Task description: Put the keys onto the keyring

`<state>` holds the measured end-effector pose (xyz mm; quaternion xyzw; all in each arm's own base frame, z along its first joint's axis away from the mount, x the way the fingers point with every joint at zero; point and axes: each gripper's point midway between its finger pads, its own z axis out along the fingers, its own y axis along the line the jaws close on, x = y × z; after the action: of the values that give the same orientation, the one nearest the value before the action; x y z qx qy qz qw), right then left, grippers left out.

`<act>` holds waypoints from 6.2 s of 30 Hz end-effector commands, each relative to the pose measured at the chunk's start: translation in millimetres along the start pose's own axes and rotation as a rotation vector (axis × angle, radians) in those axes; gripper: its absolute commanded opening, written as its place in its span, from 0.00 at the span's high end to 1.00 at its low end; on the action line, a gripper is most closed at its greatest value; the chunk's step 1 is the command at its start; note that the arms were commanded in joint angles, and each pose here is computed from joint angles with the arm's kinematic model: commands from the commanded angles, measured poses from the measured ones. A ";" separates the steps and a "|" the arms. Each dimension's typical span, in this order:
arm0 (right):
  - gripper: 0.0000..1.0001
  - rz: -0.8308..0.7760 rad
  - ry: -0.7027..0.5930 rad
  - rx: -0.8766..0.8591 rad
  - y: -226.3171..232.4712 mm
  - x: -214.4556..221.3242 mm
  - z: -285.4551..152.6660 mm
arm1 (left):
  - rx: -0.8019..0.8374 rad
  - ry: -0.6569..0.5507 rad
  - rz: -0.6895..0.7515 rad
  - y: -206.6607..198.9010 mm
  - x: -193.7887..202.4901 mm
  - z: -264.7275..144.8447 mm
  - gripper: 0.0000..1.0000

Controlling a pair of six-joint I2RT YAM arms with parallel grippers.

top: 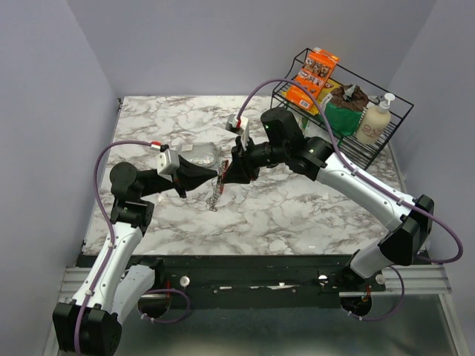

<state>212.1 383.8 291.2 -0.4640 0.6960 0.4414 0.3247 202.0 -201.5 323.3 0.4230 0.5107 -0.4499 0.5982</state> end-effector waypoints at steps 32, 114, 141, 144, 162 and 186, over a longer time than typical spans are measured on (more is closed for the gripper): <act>0.30 -0.198 -0.263 -0.389 81.8 -30.5 -66.7 | 0.049 -0.078 -0.033 -11.3 5.0 3.6 1.00; 1.00 0.010 -0.169 -0.181 19.4 -23.1 -21.7 | 0.049 -0.067 -0.047 -9.2 1.3 12.4 1.00; 0.99 -0.031 0.005 -0.159 14.2 16.6 -26.1 | 0.163 0.152 -0.069 -14.2 14.0 12.1 0.51; 0.99 -0.037 0.026 -0.194 19.2 22.2 -27.1 | 0.224 0.154 -0.082 -21.1 11.0 15.2 0.58; 0.99 -0.042 0.053 -0.227 23.2 25.6 -28.4 | 0.362 0.261 -0.149 -39.3 33.9 29.9 0.60; 0.99 -0.040 0.046 -0.243 25.9 22.1 -28.5 | 0.374 0.307 -0.152 -40.2 46.7 39.6 1.00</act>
<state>178.1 350.8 279.1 -0.5178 0.6511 0.4954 0.2503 175.1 -249.7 272.9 0.5400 0.5430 -0.5143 0.3860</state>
